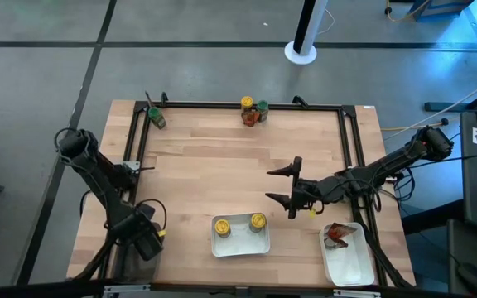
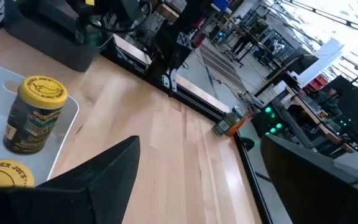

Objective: Sort spices by type
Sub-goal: Put the bottom left green seasoning bottle into the black bin, then put the right brown seasoning bag into the right white bin

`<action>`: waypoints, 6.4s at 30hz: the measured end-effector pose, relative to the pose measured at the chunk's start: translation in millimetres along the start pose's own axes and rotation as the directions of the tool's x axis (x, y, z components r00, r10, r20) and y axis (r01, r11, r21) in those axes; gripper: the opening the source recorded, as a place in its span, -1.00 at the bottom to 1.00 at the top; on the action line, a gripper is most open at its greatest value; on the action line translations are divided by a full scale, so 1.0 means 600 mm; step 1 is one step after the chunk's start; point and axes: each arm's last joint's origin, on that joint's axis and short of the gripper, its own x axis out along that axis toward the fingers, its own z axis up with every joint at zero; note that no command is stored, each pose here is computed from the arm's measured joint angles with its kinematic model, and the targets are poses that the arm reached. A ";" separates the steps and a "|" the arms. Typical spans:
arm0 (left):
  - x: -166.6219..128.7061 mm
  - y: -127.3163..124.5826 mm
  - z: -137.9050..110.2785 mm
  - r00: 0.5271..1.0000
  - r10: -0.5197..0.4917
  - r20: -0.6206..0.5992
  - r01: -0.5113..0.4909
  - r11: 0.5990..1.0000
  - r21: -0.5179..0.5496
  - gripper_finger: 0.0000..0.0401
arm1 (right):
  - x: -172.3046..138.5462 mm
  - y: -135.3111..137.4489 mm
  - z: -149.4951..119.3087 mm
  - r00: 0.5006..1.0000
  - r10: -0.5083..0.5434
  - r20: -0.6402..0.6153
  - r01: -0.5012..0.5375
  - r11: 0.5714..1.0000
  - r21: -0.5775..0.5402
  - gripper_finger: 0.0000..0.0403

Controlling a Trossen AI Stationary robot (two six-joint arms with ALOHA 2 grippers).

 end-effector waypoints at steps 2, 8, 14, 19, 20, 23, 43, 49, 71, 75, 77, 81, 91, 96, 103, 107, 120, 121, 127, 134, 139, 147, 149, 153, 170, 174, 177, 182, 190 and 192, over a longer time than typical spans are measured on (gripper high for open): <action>0.003 -0.002 0.000 1.000 -0.012 -0.006 0.012 1.000 0.006 -0.04 | 0.000 0.000 0.000 1.000 0.000 0.000 0.000 1.000 0.000 0.64; 0.007 -0.002 0.001 1.000 -0.012 -0.007 0.012 0.999 0.030 0.01 | 0.000 0.000 0.000 1.000 0.000 0.000 0.000 1.000 0.000 0.64; 0.007 -0.002 0.002 1.000 -0.009 -0.004 0.010 0.999 0.041 0.17 | 0.000 0.000 0.000 1.000 0.000 0.000 0.000 1.000 0.000 0.64; 0.007 0.003 0.004 1.000 0.017 0.010 -0.017 0.998 0.053 0.31 | 0.000 0.000 0.000 1.000 0.000 0.000 0.000 1.000 0.000 0.64; 0.007 0.003 0.004 1.000 0.019 0.011 -0.020 0.998 0.067 0.33 | 0.000 0.000 0.000 1.000 -0.001 0.000 0.001 1.000 0.000 0.64; -0.001 0.004 0.003 1.000 0.020 0.005 -0.020 0.996 0.091 0.37 | 0.000 0.000 0.000 1.000 0.000 0.000 0.000 1.000 0.000 0.64; -0.143 0.060 0.039 0.907 -0.248 0.339 0.228 0.969 0.099 0.36 | 0.000 0.000 0.001 1.000 -0.003 0.004 0.003 0.999 -0.051 0.64; -0.158 0.058 0.063 0.776 -0.330 0.538 0.313 0.941 0.126 0.35 | 0.000 0.000 0.001 1.000 -0.002 0.004 0.002 0.999 -0.041 0.64; -0.207 0.008 0.201 0.214 -0.211 0.954 0.126 0.974 0.187 0.35 | 0.000 -0.009 0.008 0.996 -0.091 0.016 0.092 0.996 -0.008 0.64; -0.202 -0.009 0.228 0.174 -0.195 0.965 0.042 0.981 0.191 0.35 | 0.000 -0.009 0.004 0.992 -0.120 -0.024 0.121 0.992 0.038 0.64; -0.196 -0.019 0.248 0.193 -0.205 0.960 -0.009 0.978 0.210 0.35 | 0.003 -0.009 -0.002 0.991 -0.123 -0.049 0.125 0.991 0.043 0.64; -0.175 -0.039 0.295 0.263 -0.290 0.920 -0.077 0.945 0.319 0.35 | 0.011 -0.018 -0.010 0.985 -0.153 -0.079 0.160 0.984 0.082 0.64; -0.132 -0.062 0.367 0.166 -0.578 0.799 -0.170 0.781 0.601 0.35 | 0.041 -0.069 -0.055 0.959 -0.201 -0.202 0.222 0.971 0.090 0.64; -0.133 -0.050 0.387 0.043 -0.645 0.763 -0.159 0.749 0.643 0.35 | 0.053 -0.105 -0.082 0.938 -0.232 -0.257 0.263 0.960 0.093 0.64; -0.153 -0.032 0.410 -0.124 -0.739 0.662 -0.162 0.673 0.721 0.35 | 0.065 -0.174 -0.108 0.897 -0.261 -0.357 0.313 0.945 0.094 0.64; -0.129 -0.027 0.415 -0.093 -0.743 0.663 -0.140 0.669 0.730 0.35 | 0.075 -0.218 -0.116 0.877 -0.244 -0.415 0.311 0.945 0.102 0.64; -0.116 -0.004 0.415 -0.088 -0.705 0.703 -0.154 0.707 0.690 0.35 | 0.169 -0.340 -0.192 0.838 -0.154 -0.524 0.255 0.959 0.125 0.64; -0.116 -0.003 0.416 -0.084 -0.702 0.707 -0.156 0.710 0.687 0.35 | 0.175 -0.347 -0.201 0.833 -0.145 -0.533 0.252 0.958 0.134 0.64; -0.110 0.005 0.429 -0.039 -0.670 0.741 -0.149 0.738 0.659 0.35 | 0.212 -0.377 -0.259 0.808 -0.089 -0.583 0.237 0.954 0.182 0.64; -0.109 0.008 0.433 -0.031 -0.662 0.749 -0.128 0.746 0.654 0.35 | 0.231 -0.378 -0.318 0.783 -0.015 -0.621 0.204 0.950 0.235 0.64; -0.109 0.008 0.433 -0.032 -0.661 0.750 -0.129 0.747 0.653 0.35 | 0.236 -0.374 -0.333 0.784 0.021 -0.620 0.179 0.949 0.259 0.64; -0.110 0.010 0.437 -0.033 -0.653 0.756 -0.126 0.754 0.645 0.35 | 0.240 -0.370 -0.334 0.812 0.073 -0.579 0.126 0.947 0.297 0.64; -0.110 0.010 0.437 -0.033 -0.653 0.757 -0.125 0.754 0.645 0.35 | 0.246 -0.367 -0.342 0.808 0.069 -0.585 0.132 0.947 0.294 0.64; -0.110 0.010 0.437 -0.034 -0.653 0.756 -0.119 0.754 0.646 0.35 | 0.256 -0.361 -0.357 0.800 0.067 -0.596 0.137 0.947 0.291 0.64; -0.110 0.010 0.437 -0.037 -0.653 0.756 -0.124 0.754 0.645 0.35 | 0.262 -0.347 -0.353 0.802 0.098 -0.590 0.107 0.947 0.302 0.64; -0.111 0.010 0.437 -0.040 -0.653 0.756 -0.124 0.754 0.645 0.35 | 0.262 -0.340 -0.352 0.789 0.124 -0.601 0.086 0.947 0.308 0.64; -0.111 0.010 0.437 -0.040 -0.653 0.756 -0.124 0.754 0.645 0.35 | 0.263 -0.332 -0.350 0.783 0.150 -0.603 0.063 0.946 0.317 0.64; -0.111 0.010 0.437 -0.040 -0.653 0.756 -0.123 0.754 0.645 0.35 | 0.265 -0.329 -0.344 0.790 0.149 -0.594 0.057 0.948 0.313 0.64; -0.111 0.010 0.437 -0.041 -0.653 0.756 -0.123 0.754 0.645 0.35 | 0.264 -0.325 -0.353 0.774 0.143 -0.617 0.069 0.950 0.306 0.64; -0.111 0.010 0.437 -0.040 -0.653 0.756 -0.123 0.754 0.645 0.35 | 0.265 -0.324 -0.354 0.777 0.151 -0.611 0.061 0.948 0.312 0.64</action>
